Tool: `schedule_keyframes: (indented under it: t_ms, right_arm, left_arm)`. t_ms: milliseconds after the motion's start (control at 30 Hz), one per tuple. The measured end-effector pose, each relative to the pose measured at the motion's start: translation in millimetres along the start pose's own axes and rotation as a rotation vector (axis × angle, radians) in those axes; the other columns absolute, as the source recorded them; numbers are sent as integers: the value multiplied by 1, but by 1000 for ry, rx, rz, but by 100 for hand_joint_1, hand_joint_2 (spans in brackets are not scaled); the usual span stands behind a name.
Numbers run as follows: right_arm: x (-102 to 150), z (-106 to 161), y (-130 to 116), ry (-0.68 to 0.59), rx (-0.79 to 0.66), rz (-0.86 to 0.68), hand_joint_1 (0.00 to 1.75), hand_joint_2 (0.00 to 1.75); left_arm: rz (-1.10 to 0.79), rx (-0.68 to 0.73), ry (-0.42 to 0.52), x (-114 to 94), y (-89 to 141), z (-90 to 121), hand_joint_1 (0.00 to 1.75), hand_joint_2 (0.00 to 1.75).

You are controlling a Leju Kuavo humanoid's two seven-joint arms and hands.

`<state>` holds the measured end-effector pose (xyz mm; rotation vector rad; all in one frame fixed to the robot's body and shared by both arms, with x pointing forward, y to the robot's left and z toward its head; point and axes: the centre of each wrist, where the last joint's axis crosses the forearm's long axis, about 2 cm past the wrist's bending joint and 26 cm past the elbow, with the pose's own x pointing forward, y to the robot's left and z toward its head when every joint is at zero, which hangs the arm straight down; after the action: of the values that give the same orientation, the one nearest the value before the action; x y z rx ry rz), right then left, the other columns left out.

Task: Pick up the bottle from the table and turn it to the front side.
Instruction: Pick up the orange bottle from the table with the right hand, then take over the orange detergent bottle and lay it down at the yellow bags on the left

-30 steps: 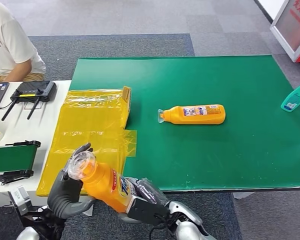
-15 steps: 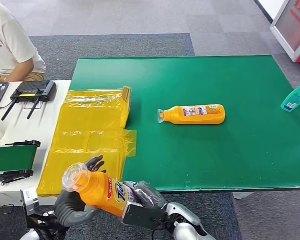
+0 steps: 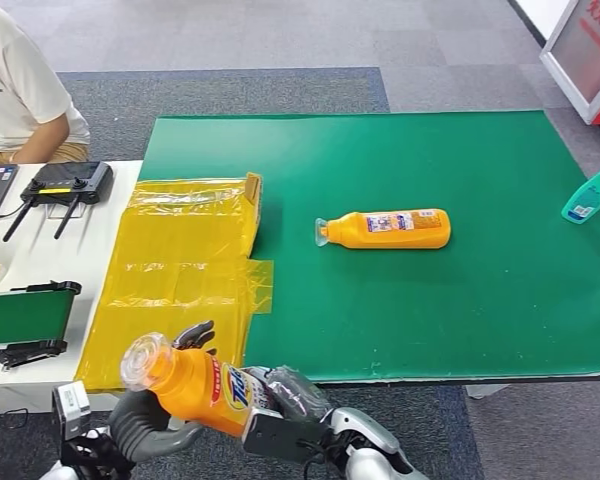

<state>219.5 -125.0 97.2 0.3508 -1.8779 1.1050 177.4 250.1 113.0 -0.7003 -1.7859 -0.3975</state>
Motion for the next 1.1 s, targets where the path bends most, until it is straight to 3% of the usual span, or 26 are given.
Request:
schedule_keyframes:
  t_ms: [333,400,433,500,533,567,767,1100]
  right_arm:
    - [1,11,11,18,-17,1,175,175]
    - [2,14,13,18,-21,0,165,175]
    - [2,15,13,19,-24,0,140,175]
    - [3,17,14,19,-28,0,53,175]
    - [3,17,14,19,-30,0,18,175]
    - [3,17,13,20,-31,0,0,175]
    - [0,20,7,57,-33,-3,0,175]
    - [-3,29,-2,110,-98,-43,0,175]
  left_arm:
    - [-11,-5,-30,4,-3,5,175,175]
    - [-8,-1,-35,6,-3,7,175,175]
    - [-6,1,-36,6,-4,7,175,175]
    - [-1,9,-41,7,-4,8,175,175]
    - [2,15,-44,8,-4,9,175,175]
    - [6,22,-48,9,-3,10,175,175]
    - [-16,89,-82,17,7,11,175,175]
    - [-147,267,-45,22,15,18,175,175]
